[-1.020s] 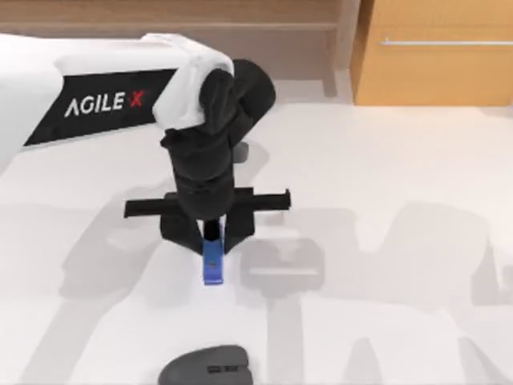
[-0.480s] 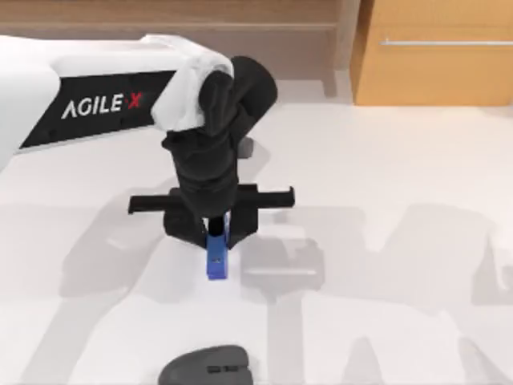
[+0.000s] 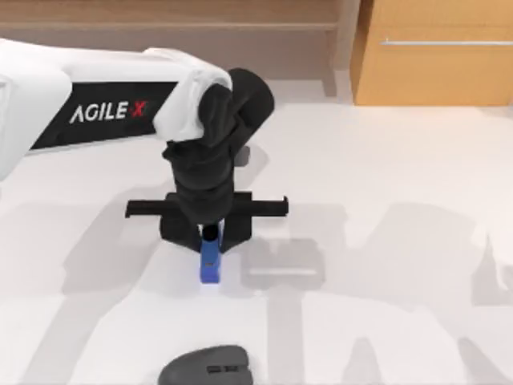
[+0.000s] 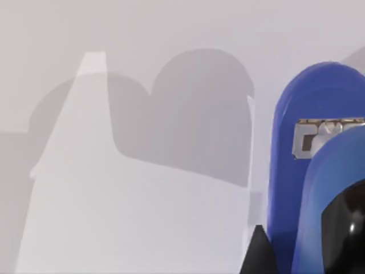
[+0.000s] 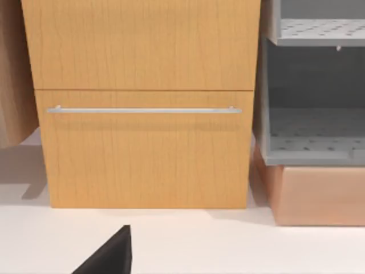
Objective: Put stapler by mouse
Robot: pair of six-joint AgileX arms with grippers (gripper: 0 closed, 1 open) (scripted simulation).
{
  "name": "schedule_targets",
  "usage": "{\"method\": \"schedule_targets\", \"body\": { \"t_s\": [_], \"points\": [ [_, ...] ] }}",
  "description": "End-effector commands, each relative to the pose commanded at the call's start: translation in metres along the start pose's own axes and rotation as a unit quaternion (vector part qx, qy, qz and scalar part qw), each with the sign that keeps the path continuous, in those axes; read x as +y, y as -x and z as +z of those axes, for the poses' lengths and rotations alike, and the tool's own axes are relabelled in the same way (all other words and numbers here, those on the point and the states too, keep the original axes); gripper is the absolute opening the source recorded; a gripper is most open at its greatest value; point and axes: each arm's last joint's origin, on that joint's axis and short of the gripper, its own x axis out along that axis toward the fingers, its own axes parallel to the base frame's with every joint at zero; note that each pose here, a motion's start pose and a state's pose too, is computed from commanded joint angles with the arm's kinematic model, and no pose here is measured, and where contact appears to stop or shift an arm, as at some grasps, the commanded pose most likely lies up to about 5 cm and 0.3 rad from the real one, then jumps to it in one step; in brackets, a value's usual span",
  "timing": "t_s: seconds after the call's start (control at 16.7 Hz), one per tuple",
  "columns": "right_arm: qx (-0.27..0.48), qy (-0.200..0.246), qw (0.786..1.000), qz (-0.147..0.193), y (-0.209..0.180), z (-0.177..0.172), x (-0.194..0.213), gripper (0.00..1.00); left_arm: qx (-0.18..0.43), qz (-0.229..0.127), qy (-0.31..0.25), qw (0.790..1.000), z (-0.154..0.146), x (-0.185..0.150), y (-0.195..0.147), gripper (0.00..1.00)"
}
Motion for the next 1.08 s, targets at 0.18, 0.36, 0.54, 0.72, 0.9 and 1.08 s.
{"method": "schedule_targets", "body": {
  "t_s": [0.18, 0.36, 0.54, 0.72, 0.9, 1.08],
  "points": [
    [0.0, 0.0, 1.0, 0.0, 0.0, 0.0, 0.0, 1.0, 0.0, 0.0, 0.0, 1.0, 0.0, 0.0, 0.0, 0.08],
    [0.0, 0.0, 1.0, 0.0, 0.0, 0.0, 0.0, 1.0, 0.0, 0.0, 0.0, 1.0, 0.0, 0.0, 0.0, 0.3],
    [0.0, 0.0, 1.0, 0.0, 0.0, 0.0, 0.0, 1.0, 0.0, 0.0, 0.0, 1.0, 0.0, 0.0, 0.0, 0.53],
    [0.0, 0.0, 1.0, 0.0, 0.0, 0.0, 0.0, 1.0, 0.0, 0.0, 0.0, 1.0, 0.0, 0.0, 0.0, 0.75],
    [0.0, 0.0, 1.0, 0.0, 0.0, 0.0, 0.0, 1.0, 0.0, 0.0, 0.0, 1.0, 0.0, 0.0, 0.0, 0.98],
    [0.0, 0.0, 1.0, 0.0, 0.0, 0.0, 0.0, 1.0, 0.0, 0.0, 0.0, 1.0, 0.0, 0.0, 0.0, 1.0]
  ]
}}
